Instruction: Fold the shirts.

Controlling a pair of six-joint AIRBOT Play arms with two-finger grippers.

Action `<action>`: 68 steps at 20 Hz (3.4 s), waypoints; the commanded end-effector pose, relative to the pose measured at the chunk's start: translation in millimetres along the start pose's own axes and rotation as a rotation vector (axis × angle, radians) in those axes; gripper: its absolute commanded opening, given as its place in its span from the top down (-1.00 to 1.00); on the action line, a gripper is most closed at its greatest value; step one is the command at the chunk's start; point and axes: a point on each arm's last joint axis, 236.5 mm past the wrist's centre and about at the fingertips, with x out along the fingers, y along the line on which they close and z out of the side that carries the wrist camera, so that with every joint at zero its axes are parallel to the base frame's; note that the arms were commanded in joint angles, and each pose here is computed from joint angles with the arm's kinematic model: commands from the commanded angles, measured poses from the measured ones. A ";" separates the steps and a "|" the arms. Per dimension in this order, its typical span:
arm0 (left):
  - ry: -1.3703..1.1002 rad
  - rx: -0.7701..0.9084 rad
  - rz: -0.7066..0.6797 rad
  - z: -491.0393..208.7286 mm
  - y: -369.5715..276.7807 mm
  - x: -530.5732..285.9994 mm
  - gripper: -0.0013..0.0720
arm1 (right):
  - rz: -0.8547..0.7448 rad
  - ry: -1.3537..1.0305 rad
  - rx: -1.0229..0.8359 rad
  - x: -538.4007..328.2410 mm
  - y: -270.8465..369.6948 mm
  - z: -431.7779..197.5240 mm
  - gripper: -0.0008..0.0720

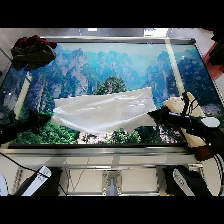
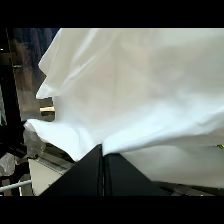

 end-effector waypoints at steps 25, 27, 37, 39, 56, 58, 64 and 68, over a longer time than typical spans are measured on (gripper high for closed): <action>-0.194 0.403 0.324 66.4 -18.6 135.2 0.94 | -0.274 -0.078 -0.051 119.1 -124.9 168.4 0.91; -0.193 0.417 0.312 66.5 -22.8 135.8 0.88 | -0.306 -0.110 -0.097 126.9 -126.9 173.6 0.75; -0.259 0.645 0.012 69.6 -192.2 111.0 -0.61 | -0.273 -0.076 -0.148 40.4 -120.6 227.1 -0.46; -0.252 0.651 -0.078 60.3 -216.0 109.5 -0.61 | -0.360 0.000 -0.175 44.1 -145.1 212.1 -0.54; -0.104 0.688 -0.212 16.4 -235.1 111.6 0.45 | -0.313 0.304 -0.241 115.4 -144.9 144.3 0.61; -0.047 0.720 -0.203 -1.3 -230.4 118.3 0.94 | -0.279 0.323 -0.272 106.2 -119.8 151.8 0.90; 0.247 0.900 0.083 -113.7 -142.8 210.0 0.94 | -0.297 0.237 -0.413 46.5 -27.1 179.3 0.91; 0.368 0.929 0.188 -184.1 -80.9 280.7 0.94 | -0.266 0.194 -0.496 24.4 31.1 167.4 0.91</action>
